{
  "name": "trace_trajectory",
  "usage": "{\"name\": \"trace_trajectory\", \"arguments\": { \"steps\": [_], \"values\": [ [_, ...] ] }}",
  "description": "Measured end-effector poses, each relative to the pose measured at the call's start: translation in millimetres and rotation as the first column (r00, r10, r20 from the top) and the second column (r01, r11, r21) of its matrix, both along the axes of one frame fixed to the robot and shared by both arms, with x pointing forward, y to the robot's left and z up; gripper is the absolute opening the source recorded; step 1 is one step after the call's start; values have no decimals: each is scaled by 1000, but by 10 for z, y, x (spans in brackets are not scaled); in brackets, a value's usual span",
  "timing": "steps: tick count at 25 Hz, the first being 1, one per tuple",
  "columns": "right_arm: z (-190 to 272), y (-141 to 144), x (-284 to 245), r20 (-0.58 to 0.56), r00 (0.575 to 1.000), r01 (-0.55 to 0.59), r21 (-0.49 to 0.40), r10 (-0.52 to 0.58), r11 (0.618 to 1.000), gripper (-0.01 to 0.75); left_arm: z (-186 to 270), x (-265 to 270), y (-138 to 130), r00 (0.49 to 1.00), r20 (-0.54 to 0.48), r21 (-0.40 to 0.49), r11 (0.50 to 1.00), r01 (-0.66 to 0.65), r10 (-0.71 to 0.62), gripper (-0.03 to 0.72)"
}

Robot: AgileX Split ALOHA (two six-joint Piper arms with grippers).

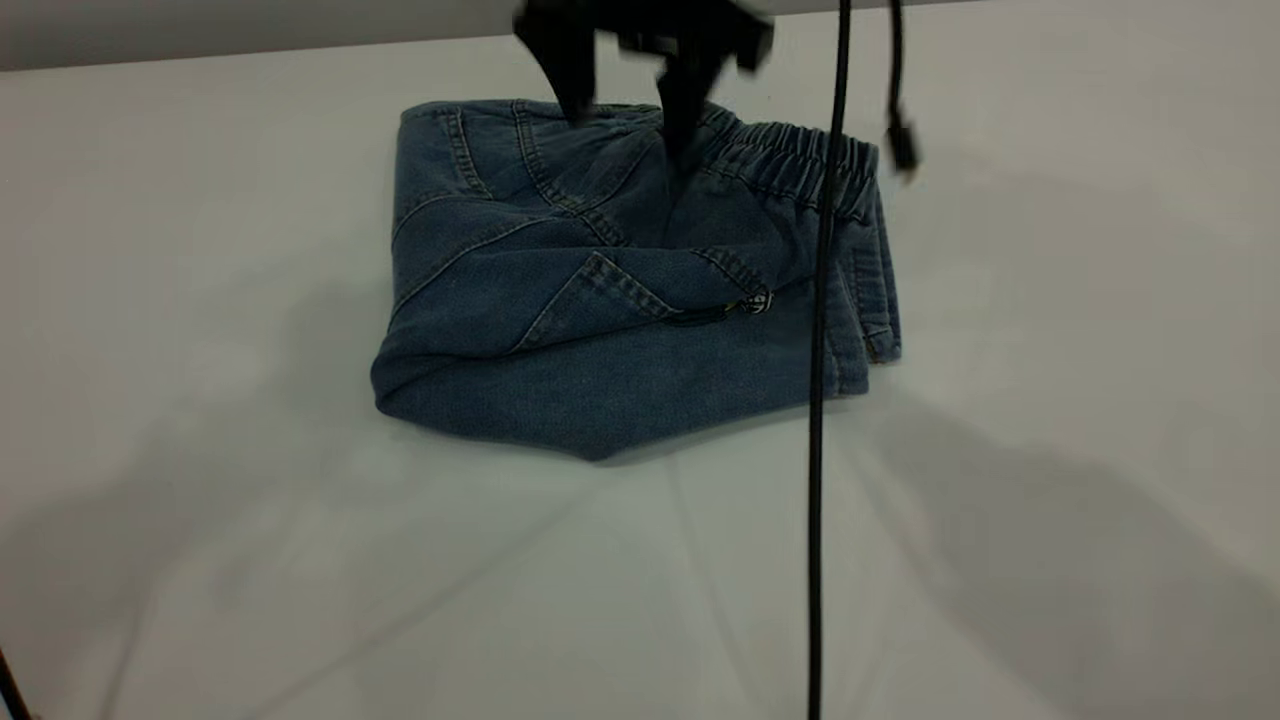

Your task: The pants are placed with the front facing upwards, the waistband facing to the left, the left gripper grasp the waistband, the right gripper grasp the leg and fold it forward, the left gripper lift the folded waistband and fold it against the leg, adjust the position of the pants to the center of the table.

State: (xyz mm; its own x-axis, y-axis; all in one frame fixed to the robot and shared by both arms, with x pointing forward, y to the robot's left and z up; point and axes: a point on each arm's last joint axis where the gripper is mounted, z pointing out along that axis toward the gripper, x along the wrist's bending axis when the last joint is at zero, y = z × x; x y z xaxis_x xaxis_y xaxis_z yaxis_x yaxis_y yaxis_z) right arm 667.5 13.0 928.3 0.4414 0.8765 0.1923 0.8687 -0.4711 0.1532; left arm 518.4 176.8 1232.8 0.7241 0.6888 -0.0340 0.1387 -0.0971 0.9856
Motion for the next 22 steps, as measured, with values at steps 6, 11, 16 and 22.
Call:
{"name": "trace_trajectory", "arguments": {
  "steps": [6,11,16,22],
  "values": [
    [858,-142,-42,204,947,-234,-92,248,968,493,36,-87,4,1000,3,17,999,29,-29,573],
    [1651,-226,-285,331,783,-509,-143,526,848,486,123,-300,52,998,21,82,995,56,-58,573],
    [2391,-335,-657,462,525,-724,-200,715,661,461,203,-571,187,1000,3,181,983,10,-11,573],
    [3146,-479,-1220,600,222,-827,-301,768,474,426,258,-991,417,989,-95,279,957,-81,112,573]
  ]
}}
